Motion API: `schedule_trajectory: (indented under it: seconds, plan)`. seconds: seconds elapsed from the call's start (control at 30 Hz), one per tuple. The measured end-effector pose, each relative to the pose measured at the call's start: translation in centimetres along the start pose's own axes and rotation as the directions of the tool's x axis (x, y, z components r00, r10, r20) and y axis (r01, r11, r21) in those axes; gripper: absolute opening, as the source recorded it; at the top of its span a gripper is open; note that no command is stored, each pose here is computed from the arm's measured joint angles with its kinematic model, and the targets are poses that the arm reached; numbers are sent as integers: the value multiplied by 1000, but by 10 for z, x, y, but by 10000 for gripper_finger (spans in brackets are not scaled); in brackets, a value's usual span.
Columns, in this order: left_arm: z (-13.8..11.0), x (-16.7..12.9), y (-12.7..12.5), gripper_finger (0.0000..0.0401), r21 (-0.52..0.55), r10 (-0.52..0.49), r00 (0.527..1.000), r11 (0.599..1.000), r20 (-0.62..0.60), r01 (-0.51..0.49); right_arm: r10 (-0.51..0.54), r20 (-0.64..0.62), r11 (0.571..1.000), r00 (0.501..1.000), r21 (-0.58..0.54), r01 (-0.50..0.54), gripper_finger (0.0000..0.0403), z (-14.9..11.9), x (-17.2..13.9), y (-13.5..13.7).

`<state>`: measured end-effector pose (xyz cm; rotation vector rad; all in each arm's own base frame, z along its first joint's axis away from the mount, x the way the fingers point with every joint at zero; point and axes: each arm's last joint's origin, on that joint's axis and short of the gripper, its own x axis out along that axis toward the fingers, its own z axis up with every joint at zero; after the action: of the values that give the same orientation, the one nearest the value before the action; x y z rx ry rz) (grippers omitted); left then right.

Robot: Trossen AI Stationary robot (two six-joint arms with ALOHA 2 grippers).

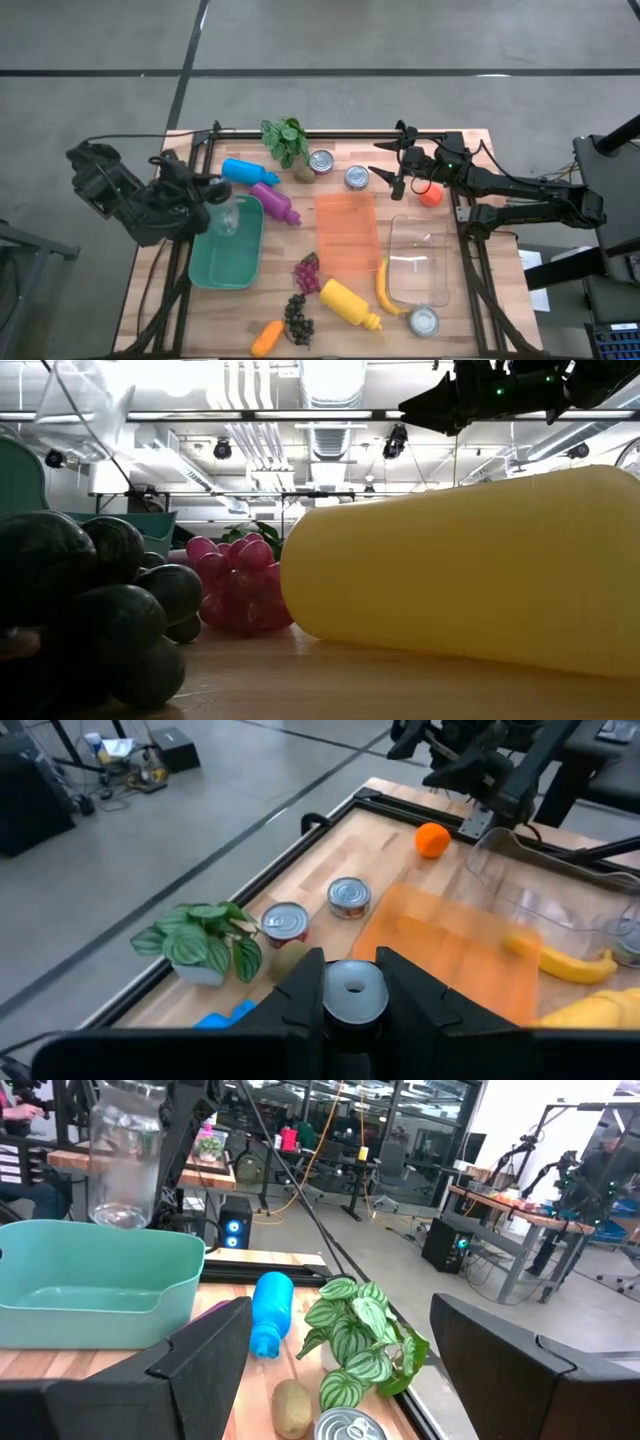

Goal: Pick & Place Food Item
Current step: Put the transparent water bottle into the green bin

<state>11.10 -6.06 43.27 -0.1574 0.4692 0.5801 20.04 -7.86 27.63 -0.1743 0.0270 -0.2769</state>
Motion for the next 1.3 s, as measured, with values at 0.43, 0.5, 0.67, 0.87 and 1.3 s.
schedule_trajectory:
  seconds: [0.43, 0.5, 0.67, 0.87, 1.3]
  plan:
    - [-47, 6, 33, 70, -133, -37, 999, 990, -12, 35, 0, 0, 1000, 1000, 0, 0, 305, 0, 0, 0]
    - [-56, 11, 36, 70, -147, -21, 1000, 989, -10, 19, 0, 0, 1000, 1000, 0, 0, 305, 0, 0, 0]
    - [-80, 24, 37, 70, -115, 43, 999, 993, 21, -40, 0, 0, 1000, 1000, 0, 0, 305, 0, 0, 0]
    - [-99, 37, 31, 70, -107, 106, 986, 990, 132, -92, 0, 0, 1000, 1000, 0, 0, 305, 0, 0, 0]
    - [-130, 56, 18, 70, -129, 105, 983, 988, 149, -86, 0, 0, 1000, 1000, 0, 0, 305, 0, 0, 0]
